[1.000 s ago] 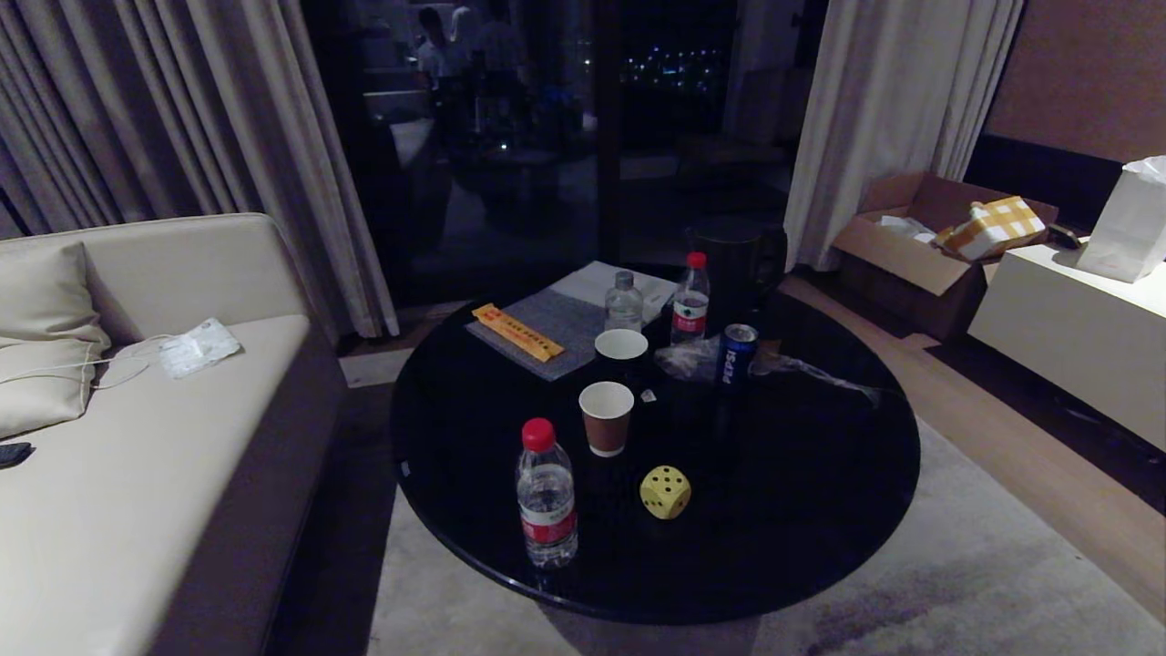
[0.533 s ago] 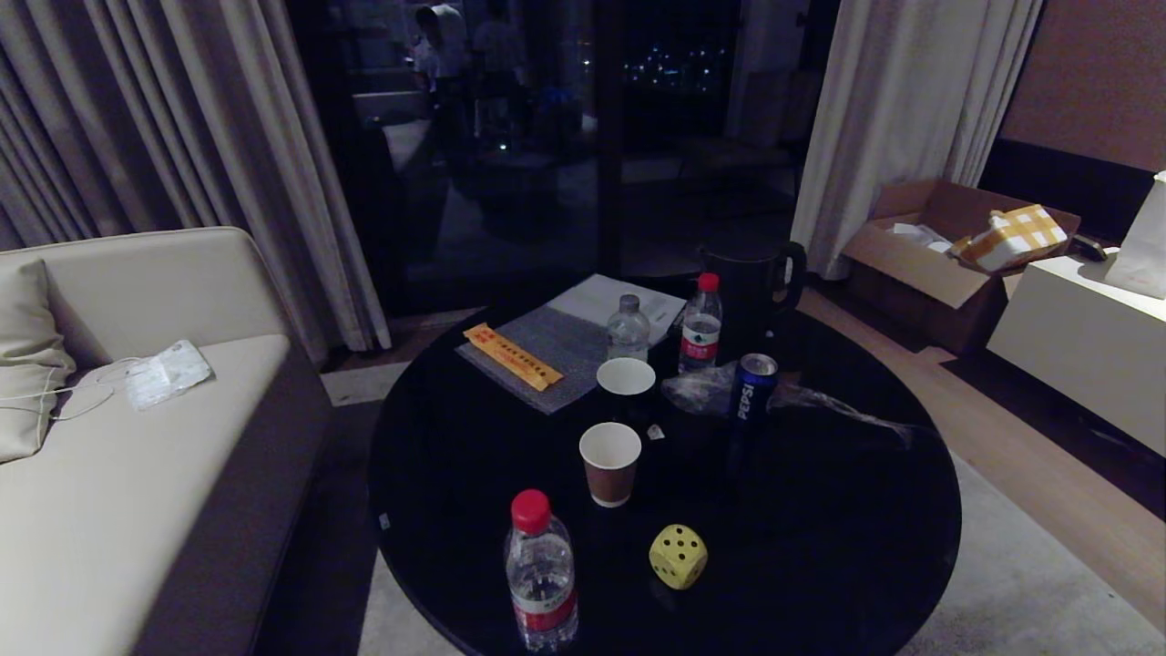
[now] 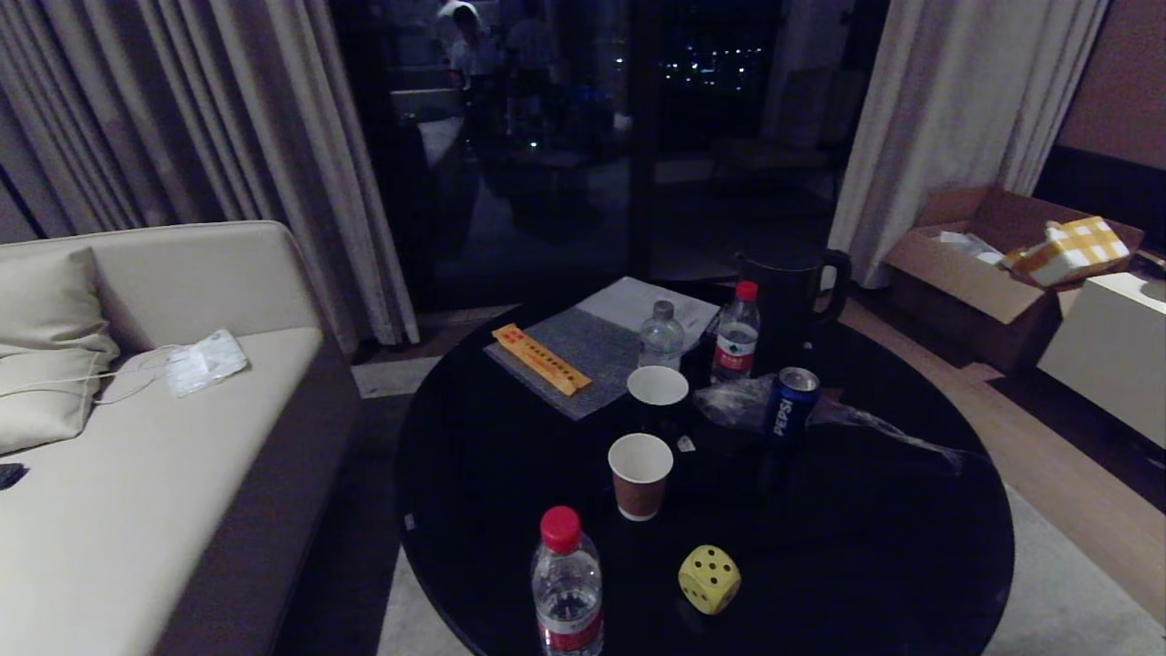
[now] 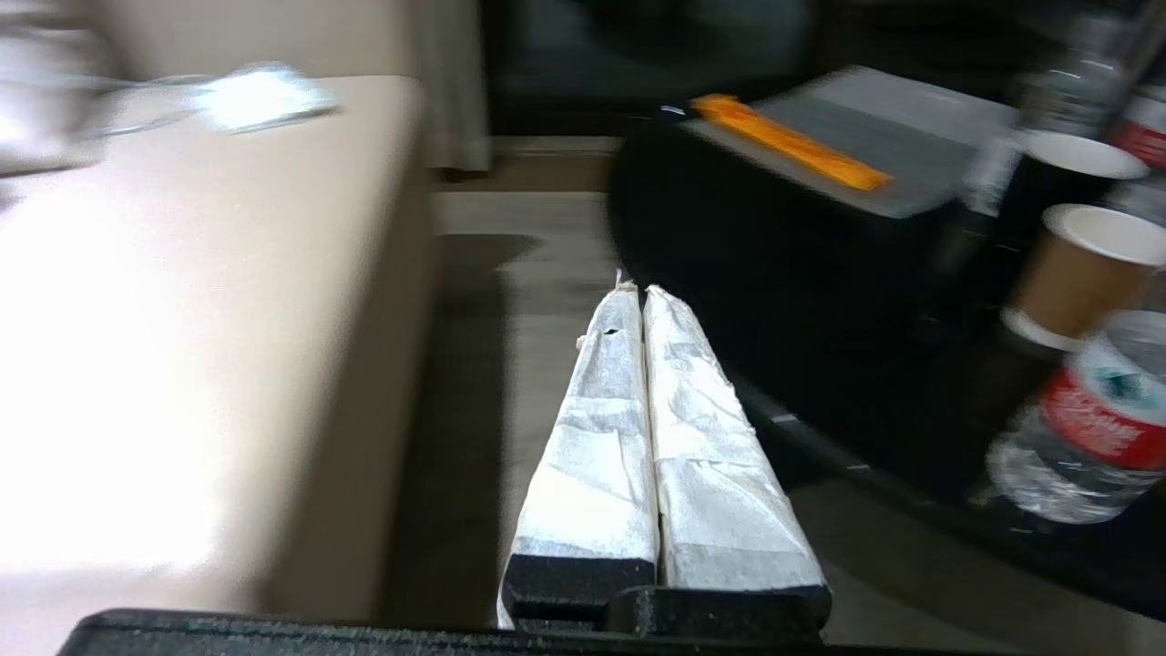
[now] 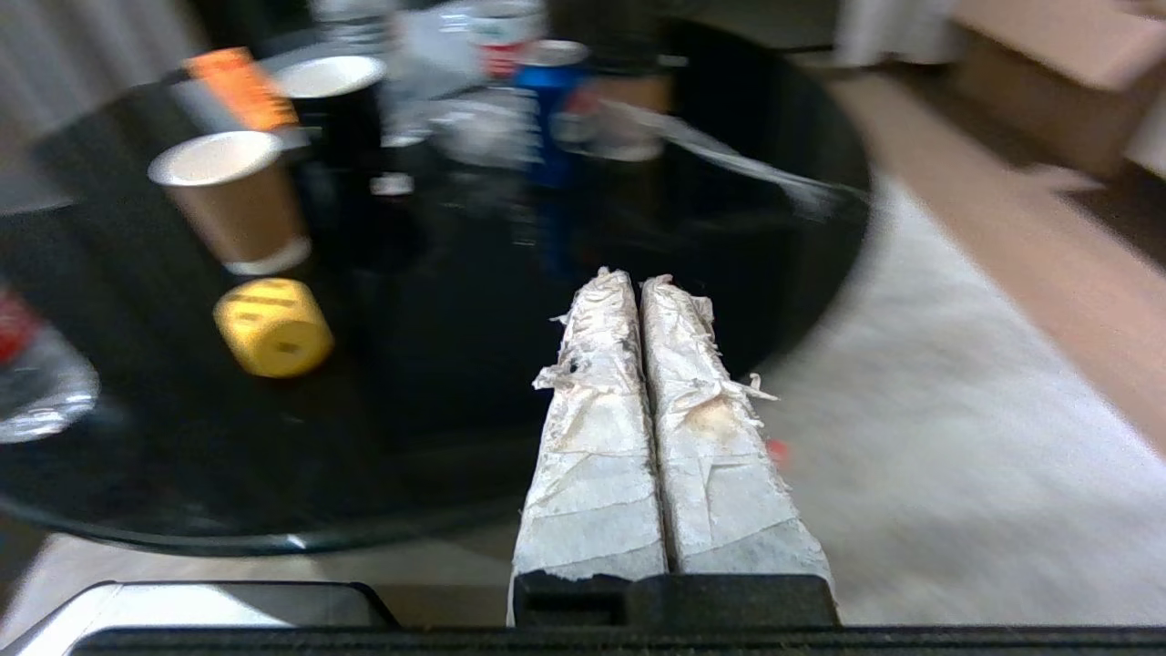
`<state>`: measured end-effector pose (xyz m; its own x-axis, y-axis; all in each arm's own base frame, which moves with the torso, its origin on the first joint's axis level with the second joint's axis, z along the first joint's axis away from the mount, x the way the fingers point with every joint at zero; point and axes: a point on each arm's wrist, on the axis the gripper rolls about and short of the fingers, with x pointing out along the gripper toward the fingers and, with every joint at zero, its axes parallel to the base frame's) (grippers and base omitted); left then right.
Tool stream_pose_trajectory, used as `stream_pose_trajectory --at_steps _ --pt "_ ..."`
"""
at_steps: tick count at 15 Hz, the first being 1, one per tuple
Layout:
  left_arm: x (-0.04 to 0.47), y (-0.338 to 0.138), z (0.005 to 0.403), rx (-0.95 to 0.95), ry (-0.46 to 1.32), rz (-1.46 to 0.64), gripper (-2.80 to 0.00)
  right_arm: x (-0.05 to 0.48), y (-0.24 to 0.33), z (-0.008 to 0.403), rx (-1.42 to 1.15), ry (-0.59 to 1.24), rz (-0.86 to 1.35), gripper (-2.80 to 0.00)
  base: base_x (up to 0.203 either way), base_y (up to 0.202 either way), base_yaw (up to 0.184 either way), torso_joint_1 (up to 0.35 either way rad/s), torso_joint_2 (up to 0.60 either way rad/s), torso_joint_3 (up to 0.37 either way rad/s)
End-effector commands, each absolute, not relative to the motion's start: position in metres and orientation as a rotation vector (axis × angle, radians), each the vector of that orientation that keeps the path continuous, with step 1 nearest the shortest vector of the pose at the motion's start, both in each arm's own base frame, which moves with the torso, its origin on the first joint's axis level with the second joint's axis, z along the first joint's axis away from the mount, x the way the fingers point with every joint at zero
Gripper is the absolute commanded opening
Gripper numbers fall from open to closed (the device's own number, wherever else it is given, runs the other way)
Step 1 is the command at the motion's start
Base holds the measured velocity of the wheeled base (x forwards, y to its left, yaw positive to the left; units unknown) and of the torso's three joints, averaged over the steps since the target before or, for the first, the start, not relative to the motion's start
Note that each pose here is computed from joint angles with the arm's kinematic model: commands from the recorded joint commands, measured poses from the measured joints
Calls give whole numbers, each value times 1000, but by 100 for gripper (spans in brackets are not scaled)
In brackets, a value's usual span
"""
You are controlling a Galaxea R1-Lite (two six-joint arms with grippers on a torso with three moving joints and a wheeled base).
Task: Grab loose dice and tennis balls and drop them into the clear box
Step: Pick up toys out of the box
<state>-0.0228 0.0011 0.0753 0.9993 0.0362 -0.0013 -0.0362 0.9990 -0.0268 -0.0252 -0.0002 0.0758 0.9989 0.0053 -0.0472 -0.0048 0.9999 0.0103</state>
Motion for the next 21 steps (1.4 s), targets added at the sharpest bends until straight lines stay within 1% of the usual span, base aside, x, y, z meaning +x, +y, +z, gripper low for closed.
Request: stream_pose_trajectory --at_steps 1,12,21 --pt "-23 1 75 -29 4 37 -280 -25 0 76 11 48 6 -280 -1 -7 162 2 3 3" --pt "-23 1 75 -35 2 40 -280 -25 0 76 9 49 8 -280 -2 -7 160 1 2 2" --pt "-23 1 75 -35 2 40 -280 -25 0 76 11 49 7 -280 0 0 10 0 -1 1"
